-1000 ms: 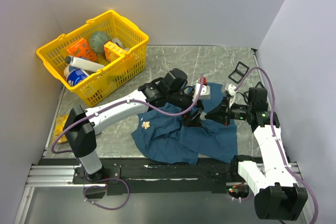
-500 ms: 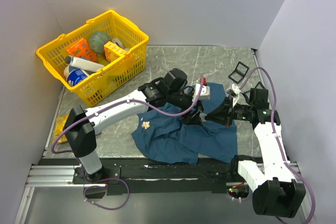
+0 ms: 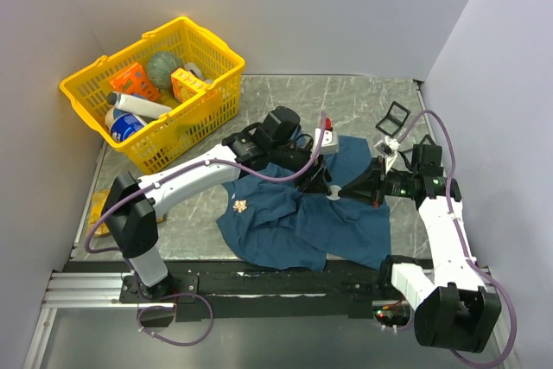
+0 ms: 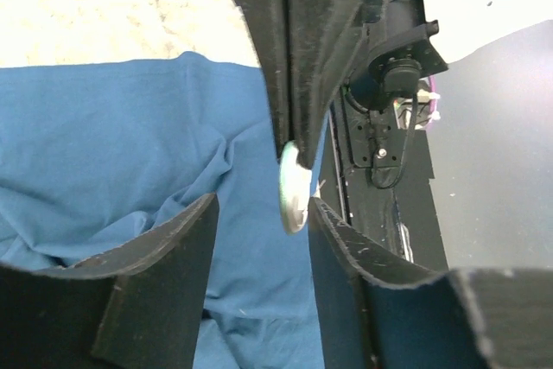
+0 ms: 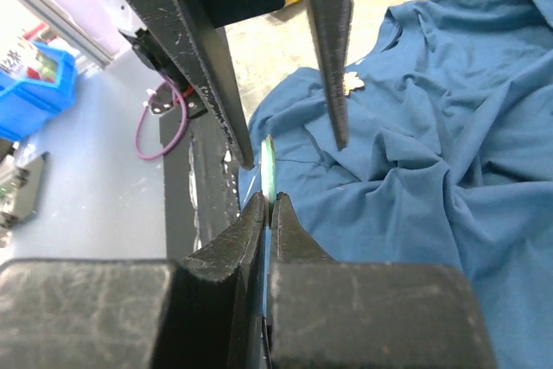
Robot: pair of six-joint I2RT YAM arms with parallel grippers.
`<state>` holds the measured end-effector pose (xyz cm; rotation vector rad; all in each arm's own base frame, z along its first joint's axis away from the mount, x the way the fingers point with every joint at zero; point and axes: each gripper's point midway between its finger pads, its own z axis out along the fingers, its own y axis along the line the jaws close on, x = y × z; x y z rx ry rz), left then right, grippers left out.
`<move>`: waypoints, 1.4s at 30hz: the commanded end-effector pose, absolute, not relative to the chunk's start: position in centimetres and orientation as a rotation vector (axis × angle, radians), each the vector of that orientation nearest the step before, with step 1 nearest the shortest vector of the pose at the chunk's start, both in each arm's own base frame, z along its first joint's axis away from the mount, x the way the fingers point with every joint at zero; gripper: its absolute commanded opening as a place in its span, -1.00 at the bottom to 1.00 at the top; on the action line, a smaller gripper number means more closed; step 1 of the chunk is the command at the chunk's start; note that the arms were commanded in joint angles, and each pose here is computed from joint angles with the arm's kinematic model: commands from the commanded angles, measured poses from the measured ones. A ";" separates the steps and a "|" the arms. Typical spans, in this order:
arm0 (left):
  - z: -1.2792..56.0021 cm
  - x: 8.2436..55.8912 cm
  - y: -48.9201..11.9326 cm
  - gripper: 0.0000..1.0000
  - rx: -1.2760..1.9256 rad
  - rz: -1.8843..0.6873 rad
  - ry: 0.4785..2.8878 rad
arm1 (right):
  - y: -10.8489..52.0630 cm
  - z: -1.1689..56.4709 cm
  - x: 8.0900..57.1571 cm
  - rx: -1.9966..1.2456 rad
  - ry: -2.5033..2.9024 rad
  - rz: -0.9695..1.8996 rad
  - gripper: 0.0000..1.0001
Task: Remove the brooch from the garment
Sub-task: Close the brooch.
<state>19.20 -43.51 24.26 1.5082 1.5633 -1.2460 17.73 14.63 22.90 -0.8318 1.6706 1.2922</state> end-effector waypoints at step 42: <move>26.2 18.0 -44.1 -0.42 1.461 -1.384 1.517 | 14.2 24.4 19.4 -0.721 1.684 1.412 -1.00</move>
